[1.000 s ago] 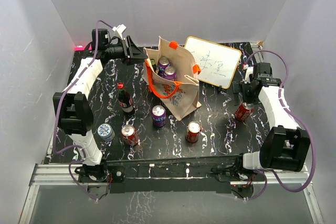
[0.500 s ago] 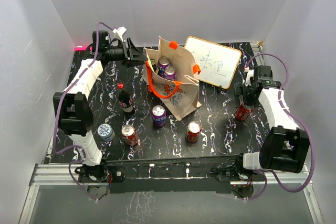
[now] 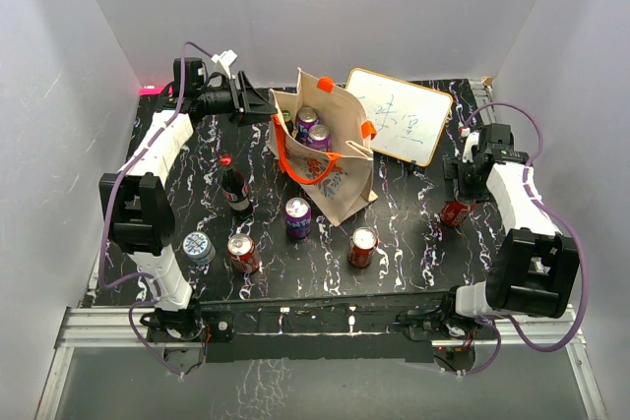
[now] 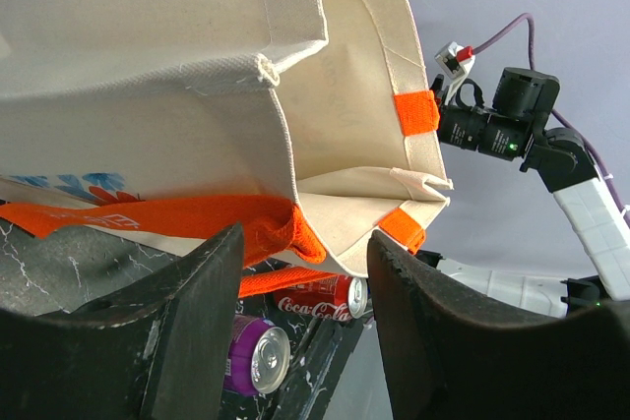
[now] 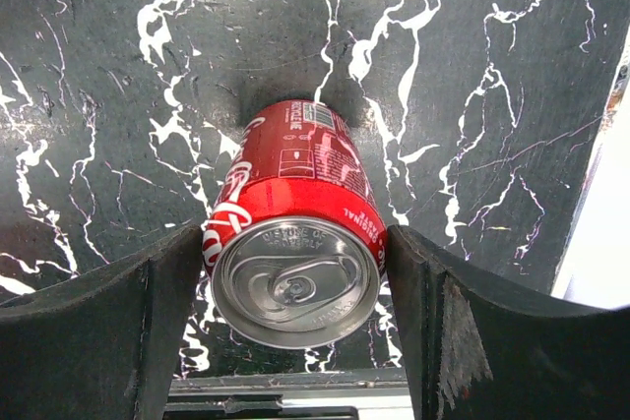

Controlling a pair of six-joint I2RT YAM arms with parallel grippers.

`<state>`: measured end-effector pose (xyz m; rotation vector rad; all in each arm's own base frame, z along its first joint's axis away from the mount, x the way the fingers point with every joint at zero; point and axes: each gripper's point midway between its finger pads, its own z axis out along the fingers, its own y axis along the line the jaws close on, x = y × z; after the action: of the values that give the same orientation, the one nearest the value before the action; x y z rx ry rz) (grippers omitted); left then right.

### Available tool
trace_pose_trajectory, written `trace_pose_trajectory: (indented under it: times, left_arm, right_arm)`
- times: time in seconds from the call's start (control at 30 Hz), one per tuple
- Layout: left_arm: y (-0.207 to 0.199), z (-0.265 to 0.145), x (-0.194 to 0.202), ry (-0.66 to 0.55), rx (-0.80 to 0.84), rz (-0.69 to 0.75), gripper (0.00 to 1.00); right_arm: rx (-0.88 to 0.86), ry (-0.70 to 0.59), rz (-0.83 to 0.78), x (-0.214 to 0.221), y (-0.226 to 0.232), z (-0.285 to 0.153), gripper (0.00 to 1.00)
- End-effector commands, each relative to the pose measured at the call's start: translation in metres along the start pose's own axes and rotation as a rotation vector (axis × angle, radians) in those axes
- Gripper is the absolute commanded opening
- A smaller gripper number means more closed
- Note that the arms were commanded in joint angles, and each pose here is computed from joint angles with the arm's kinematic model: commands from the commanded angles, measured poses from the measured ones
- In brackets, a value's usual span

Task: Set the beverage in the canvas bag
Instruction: Pick up the drink from the center of the board.

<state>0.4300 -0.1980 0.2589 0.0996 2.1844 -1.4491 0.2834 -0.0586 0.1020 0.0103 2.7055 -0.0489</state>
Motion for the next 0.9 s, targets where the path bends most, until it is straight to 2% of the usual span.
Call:
trace_pose_trajectory:
  times: [0.0, 0.1, 0.2, 0.27, 0.37, 0.4, 0.6, 0.87]
  left_arm:
    - [-0.028, -0.016, -0.002, -0.025, 0.035, 0.069, 0.51]
    - [-0.029, -0.016, -0.003, -0.026, 0.037, 0.070, 0.50]
    - [-0.029, -0.015, -0.003, -0.026, 0.039, 0.071, 0.50]
    - [-0.028, -0.015, -0.004, -0.028, 0.038, 0.066, 0.49]
    - [-0.027, -0.014, -0.006, -0.036, 0.037, 0.054, 0.48]
    - [-0.026, -0.014, -0.006, -0.038, 0.037, 0.047, 0.47]
    - [-0.025, -0.014, -0.004, -0.026, 0.027, 0.023, 0.48]
    - [-0.026, -0.012, -0.003, -0.024, 0.067, 0.088, 0.55]
  right_arm:
    - [-0.003, -0.049, 0.007, -0.012, -0.003, 0.002, 0.76]
    - [-0.013, -0.042, 0.007, -0.011, -0.002, 0.005, 0.70]
    - [-0.019, -0.055, 0.009, -0.015, -0.002, 0.002, 0.57]
    - [-0.030, -0.069, 0.007, -0.020, -0.001, -0.002, 0.42]
    - [-0.063, -0.114, 0.007, -0.034, 0.005, -0.013, 0.15]
    - [-0.069, -0.135, 0.010, -0.040, 0.006, -0.018, 0.09]
    - [-0.148, -0.293, 0.007, -0.088, 0.019, -0.062, 0.08]
    - [-0.243, -0.602, -0.075, -0.174, 0.039, -0.167, 0.08]
